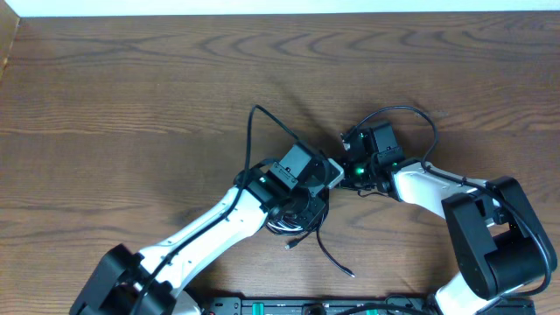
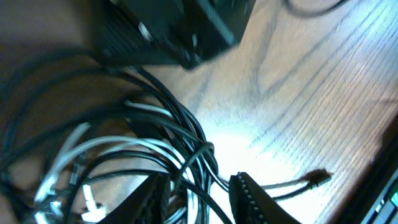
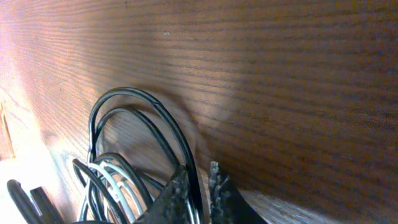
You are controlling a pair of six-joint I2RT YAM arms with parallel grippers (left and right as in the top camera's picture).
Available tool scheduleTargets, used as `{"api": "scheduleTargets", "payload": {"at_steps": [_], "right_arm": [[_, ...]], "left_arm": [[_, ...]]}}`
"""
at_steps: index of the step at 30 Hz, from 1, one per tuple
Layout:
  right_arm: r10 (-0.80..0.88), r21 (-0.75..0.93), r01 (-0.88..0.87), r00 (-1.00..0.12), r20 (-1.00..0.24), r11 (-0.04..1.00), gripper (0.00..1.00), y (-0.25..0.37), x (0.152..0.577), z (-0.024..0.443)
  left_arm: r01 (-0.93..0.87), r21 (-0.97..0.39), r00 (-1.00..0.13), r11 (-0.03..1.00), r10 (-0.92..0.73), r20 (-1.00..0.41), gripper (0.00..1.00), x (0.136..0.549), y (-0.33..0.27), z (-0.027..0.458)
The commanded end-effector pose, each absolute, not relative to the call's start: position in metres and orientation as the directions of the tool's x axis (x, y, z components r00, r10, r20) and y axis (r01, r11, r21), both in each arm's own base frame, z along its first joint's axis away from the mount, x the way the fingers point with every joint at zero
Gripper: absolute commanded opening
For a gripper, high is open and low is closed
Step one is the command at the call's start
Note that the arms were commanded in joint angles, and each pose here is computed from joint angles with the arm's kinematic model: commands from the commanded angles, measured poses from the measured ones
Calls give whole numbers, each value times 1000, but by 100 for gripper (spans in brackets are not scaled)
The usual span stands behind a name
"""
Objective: Untangle cables
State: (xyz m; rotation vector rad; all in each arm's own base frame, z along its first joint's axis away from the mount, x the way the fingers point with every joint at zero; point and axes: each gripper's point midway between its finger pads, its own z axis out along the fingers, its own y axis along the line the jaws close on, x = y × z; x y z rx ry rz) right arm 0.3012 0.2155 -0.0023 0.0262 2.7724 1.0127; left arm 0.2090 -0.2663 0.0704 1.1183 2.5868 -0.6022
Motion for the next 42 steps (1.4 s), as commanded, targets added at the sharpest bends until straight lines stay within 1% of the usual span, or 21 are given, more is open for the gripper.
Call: {"api": "scheduleTargets", "payload": {"at_steps": [1, 4, 7, 11, 16, 21, 22, 23, 24, 25, 26, 35, 42], "right_arm": [[115, 519, 19, -982, -152, 854, 14, 188, 295, -34], [115, 519, 19, -982, -153, 854, 15, 188, 295, -34], [115, 520, 19, -981, -153, 854, 16, 188, 295, -34], [115, 520, 19, -982, -153, 854, 18, 188, 295, -34], [115, 520, 19, -982, -152, 854, 19, 188, 295, -34], [115, 520, 19, -982, -152, 854, 20, 188, 295, -34], [115, 520, 19, -982, -152, 854, 19, 188, 295, -34], [115, 519, 19, -982, -152, 854, 19, 188, 295, -34], [115, 519, 19, -982, -153, 854, 19, 188, 295, -34], [115, 519, 19, -982, -153, 854, 19, 188, 295, -34], [115, 519, 19, -982, -153, 854, 19, 188, 295, -34], [115, 519, 19, -982, -153, 854, 20, 188, 295, -34], [115, 519, 19, -982, -153, 854, 19, 188, 295, -34]], "left_arm": [[768, -307, -640, 561, 676, -365, 38, 197, -268, 64], [815, -282, -579, 506, 733, -358, 42, 193, -264, 58], [855, -259, -518, 450, 776, -360, 49, 191, -263, 53], [886, -239, -462, 398, 809, -365, 54, 193, -265, 43], [891, -216, -453, 399, 816, -358, 57, 203, -269, 22], [888, -218, -458, 405, 822, -339, 56, 207, -271, 4], [887, -220, -459, 406, 823, -335, 49, 206, -271, 3], [887, -221, -460, 406, 823, -333, 41, 206, -270, 2], [887, -221, -460, 406, 823, -333, 25, 206, -271, 3], [887, -221, -460, 406, 823, -334, 13, 206, -271, 3], [887, -220, -459, 406, 823, -335, 8, 206, -271, 3], [889, -214, -456, 404, 820, -347, 8, 205, -269, 14], [879, -178, -477, 443, 832, -282, 7, 204, -254, 9]]}}
